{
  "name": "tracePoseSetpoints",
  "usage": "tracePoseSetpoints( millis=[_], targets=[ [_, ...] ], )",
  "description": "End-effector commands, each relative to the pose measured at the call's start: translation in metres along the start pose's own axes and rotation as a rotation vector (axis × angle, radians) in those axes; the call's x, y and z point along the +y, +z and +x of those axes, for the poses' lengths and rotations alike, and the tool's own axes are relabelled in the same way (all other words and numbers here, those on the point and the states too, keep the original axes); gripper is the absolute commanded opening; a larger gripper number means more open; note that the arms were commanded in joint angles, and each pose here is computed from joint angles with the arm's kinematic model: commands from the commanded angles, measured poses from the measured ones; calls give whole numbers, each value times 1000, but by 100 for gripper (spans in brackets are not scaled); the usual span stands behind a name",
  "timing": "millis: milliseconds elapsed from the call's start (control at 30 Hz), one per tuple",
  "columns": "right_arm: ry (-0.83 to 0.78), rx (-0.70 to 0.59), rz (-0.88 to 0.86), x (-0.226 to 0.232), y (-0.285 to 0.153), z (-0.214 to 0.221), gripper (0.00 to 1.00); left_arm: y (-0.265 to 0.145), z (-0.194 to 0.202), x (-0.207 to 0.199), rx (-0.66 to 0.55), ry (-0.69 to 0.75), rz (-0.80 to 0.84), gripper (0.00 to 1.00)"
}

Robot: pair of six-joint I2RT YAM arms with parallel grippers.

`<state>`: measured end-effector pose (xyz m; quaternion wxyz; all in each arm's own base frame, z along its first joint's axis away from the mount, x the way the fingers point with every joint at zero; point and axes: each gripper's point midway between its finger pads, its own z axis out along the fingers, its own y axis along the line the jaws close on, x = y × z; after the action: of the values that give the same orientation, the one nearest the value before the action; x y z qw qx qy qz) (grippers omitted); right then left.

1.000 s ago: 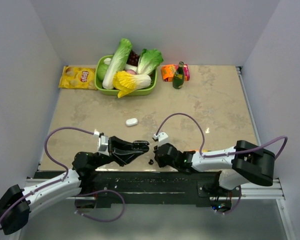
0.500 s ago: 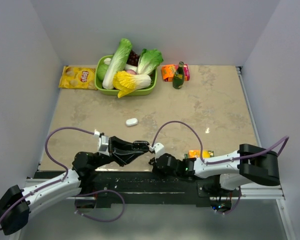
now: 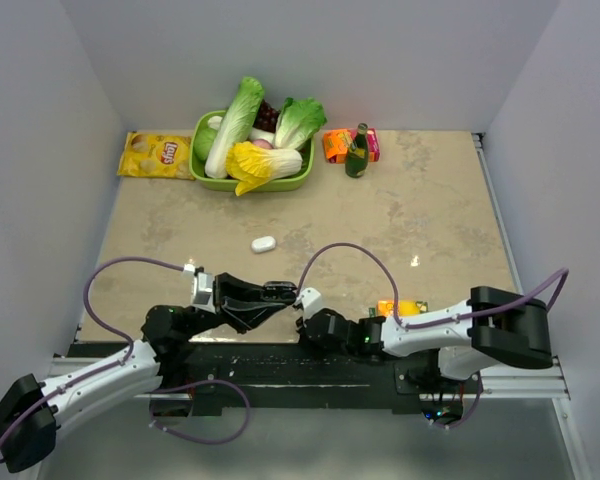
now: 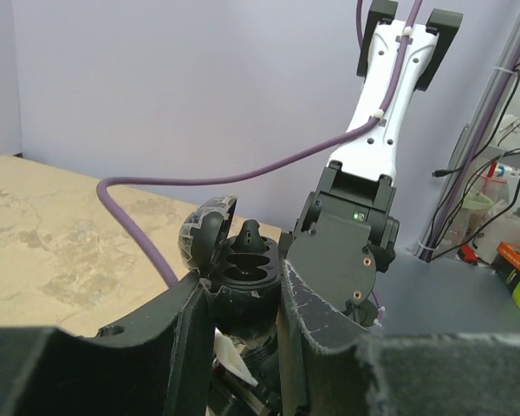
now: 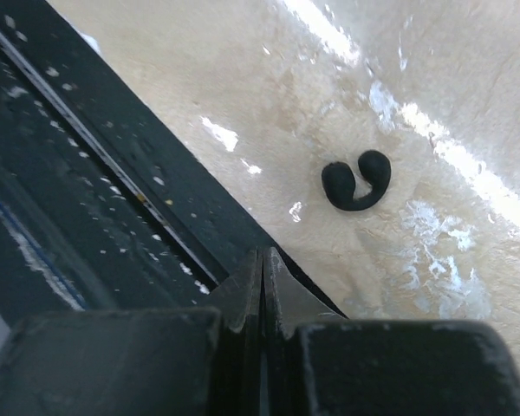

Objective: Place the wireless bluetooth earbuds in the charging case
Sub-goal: Pick up the earbud from the center of the board.

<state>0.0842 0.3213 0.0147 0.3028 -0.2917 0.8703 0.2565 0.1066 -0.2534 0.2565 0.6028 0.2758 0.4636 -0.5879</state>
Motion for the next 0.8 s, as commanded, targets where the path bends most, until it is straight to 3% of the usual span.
tracePoseSetpoints(
  millis=[0, 267, 767],
  targets=[
    [28, -143, -41, 16, -14, -45, 0, -18, 29, 7, 45, -3, -27, 0],
    [17, -137, 49, -21, -8, -46, 0, -18, 31, 6, 51, -8, -23, 0],
    [32, -93, 18, -18, 8, -30, 0, -17, 31, 8, 51, -7, -30, 0]
  ],
)
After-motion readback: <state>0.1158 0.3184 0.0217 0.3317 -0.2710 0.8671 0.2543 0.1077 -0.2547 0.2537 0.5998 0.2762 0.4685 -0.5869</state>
